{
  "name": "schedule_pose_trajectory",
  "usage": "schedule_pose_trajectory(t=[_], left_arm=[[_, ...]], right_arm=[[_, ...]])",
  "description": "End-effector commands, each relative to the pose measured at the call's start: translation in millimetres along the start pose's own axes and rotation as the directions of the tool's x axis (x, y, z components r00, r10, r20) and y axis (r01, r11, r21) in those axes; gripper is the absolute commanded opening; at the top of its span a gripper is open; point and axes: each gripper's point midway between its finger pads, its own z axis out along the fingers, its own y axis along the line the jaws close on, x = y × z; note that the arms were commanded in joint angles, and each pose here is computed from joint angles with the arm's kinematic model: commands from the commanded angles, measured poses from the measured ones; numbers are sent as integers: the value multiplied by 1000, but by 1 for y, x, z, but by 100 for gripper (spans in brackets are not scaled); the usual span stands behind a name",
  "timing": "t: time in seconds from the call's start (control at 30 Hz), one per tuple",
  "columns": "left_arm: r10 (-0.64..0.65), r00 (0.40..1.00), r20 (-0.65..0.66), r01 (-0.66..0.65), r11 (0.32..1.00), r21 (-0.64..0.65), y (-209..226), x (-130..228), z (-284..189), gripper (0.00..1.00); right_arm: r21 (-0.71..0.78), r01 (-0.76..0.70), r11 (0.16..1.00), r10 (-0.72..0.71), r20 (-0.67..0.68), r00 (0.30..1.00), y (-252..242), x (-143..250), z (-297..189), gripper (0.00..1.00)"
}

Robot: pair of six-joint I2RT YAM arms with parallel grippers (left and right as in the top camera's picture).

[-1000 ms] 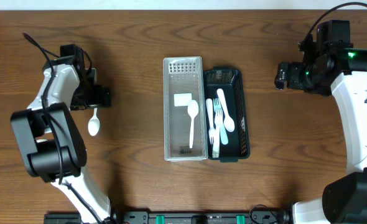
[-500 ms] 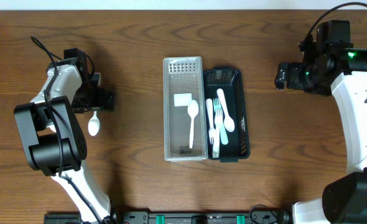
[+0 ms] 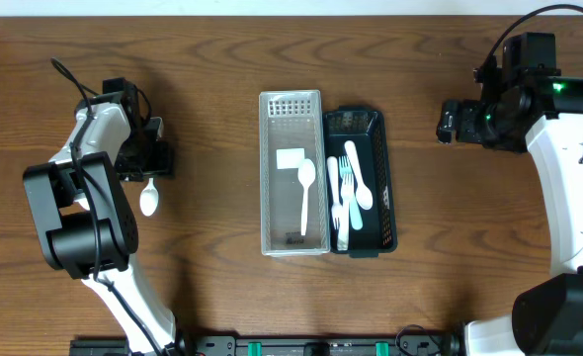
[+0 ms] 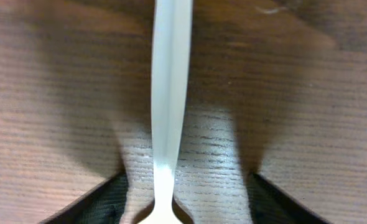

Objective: Pack container
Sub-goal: 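Carry the spoon into the clear basket and open left gripper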

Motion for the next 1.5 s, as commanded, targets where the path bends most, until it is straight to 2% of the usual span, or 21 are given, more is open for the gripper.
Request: schedule_pose_trajectory(t=[0.0, 0.07, 0.33, 0.43, 0.6, 0.8, 0.97, 1.1, 1.27, 1.47], left_arm=[[6, 998, -59, -5, 1000, 19, -3, 12, 14, 45], [6, 998, -64, -4, 1000, 20, -3, 13, 14, 38], [6, 998, -69, -4, 1000, 20, -3, 14, 14, 25], [6, 998, -70, -5, 1000, 16, -2, 15, 14, 15], [5, 998, -70, -4, 1000, 16, -2, 15, 14, 6], [-52, 997, -53, 52, 999, 11, -2, 12, 4, 6], [-93, 995, 31, 93, 996, 11, -8, 2, -35, 6], [-33, 988, 151, 20, 996, 83, -46, -1, -90, 6], [38, 953, 301, -72, 992, 102, -107, 9, -149, 6], [157, 916, 369, -219, 966, 135, -192, 33, -174, 6]], right_arm=[[16, -3, 1000, 3, -11, 1000, -7, 2, 3, 99], [16, -3, 1000, 3, -11, 1000, -7, 2, 3, 99], [16, -3, 1000, 3, -12, 1000, -7, 2, 3, 99], [17, -3, 1000, 3, -14, 1000, -7, 2, 3, 99], [17, -3, 1000, 3, -15, 1000, -7, 2, 3, 99], [17, -3, 1000, 3, -15, 1000, -7, 2, 3, 99], [16, -3, 1000, 3, -12, 1000, -7, 2, 3, 99], [15, -3, 1000, 3, -7, 1000, -7, 1, 3, 99], [15, -2, 1000, 2, -5, 1000, -7, 0, 3, 99], [15, -2, 1000, 2, -3, 1000, -7, 0, 3, 99]])
